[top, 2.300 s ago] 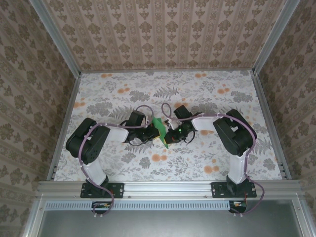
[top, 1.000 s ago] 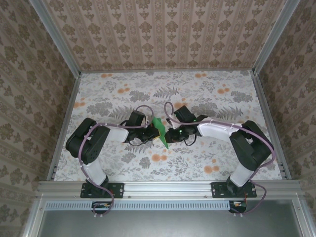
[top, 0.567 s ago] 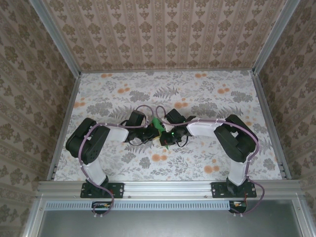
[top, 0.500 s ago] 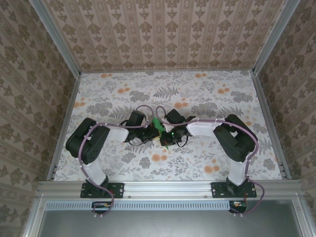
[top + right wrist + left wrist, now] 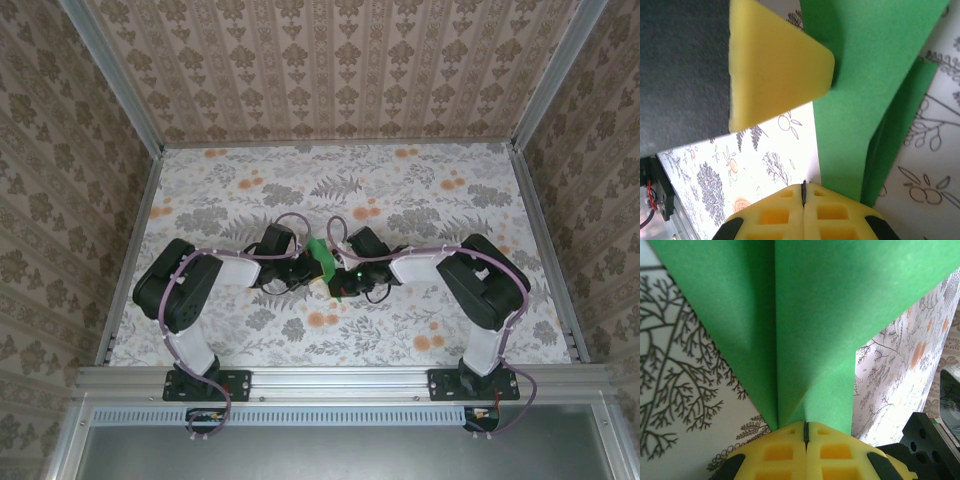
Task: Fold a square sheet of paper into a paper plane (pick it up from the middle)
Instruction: Fold the wing for the fifth time at the center of the table.
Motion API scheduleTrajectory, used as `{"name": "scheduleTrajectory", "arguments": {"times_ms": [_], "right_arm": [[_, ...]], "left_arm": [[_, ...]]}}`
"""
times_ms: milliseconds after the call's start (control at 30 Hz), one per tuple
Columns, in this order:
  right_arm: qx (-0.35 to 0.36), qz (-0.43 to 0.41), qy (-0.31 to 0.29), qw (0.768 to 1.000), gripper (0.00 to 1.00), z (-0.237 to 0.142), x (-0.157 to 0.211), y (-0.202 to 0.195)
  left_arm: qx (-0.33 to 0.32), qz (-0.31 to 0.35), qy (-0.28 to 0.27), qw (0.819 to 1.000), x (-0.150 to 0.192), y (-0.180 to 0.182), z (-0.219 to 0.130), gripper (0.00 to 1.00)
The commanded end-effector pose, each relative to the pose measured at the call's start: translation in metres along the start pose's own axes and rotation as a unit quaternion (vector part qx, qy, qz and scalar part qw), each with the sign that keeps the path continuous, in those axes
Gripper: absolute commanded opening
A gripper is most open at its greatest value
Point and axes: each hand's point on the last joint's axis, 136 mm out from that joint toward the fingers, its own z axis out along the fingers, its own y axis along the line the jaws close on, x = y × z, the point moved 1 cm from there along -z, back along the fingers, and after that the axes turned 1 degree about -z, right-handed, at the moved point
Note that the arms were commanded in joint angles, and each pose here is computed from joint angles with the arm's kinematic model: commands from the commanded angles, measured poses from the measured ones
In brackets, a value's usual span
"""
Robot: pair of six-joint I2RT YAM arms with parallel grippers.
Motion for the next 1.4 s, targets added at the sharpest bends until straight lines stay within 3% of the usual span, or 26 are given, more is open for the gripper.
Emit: {"name": "scheduleTrajectory", "arguments": {"times_ms": [0, 333, 600, 900, 1367], "right_arm": [[0.006, 0.041, 0.053, 0.998, 0.01, -0.003, 0.041, -0.014], [0.009, 0.024, 0.08, 0.996, 0.01, -0.022, 0.071, -0.013], [0.006, -0.021, -0.017, 1.0, 0.02, -0.049, 0.008, 0.023], [0.029, 0.005, -0.033, 0.999, 0.0, -0.016, -0.039, 0.014], [0.062, 0.025, 0.046, 0.997, 0.0, 0.001, 0.005, -0.017]], "left_arm": [[-0.114, -0.075, 0.006, 0.991, 0.014, 0.067, -0.001, 0.0], [-0.103, -0.071, 0.006, 0.992, 0.014, 0.064, 0.0, 0.0], [-0.067, -0.038, 0.007, 0.997, 0.01, 0.04, 0.001, 0.0], [-0.051, -0.029, 0.004, 0.998, 0.008, 0.03, 0.001, 0.0], [-0.098, -0.072, 0.004, 0.993, 0.011, 0.05, 0.002, 0.0]]}}
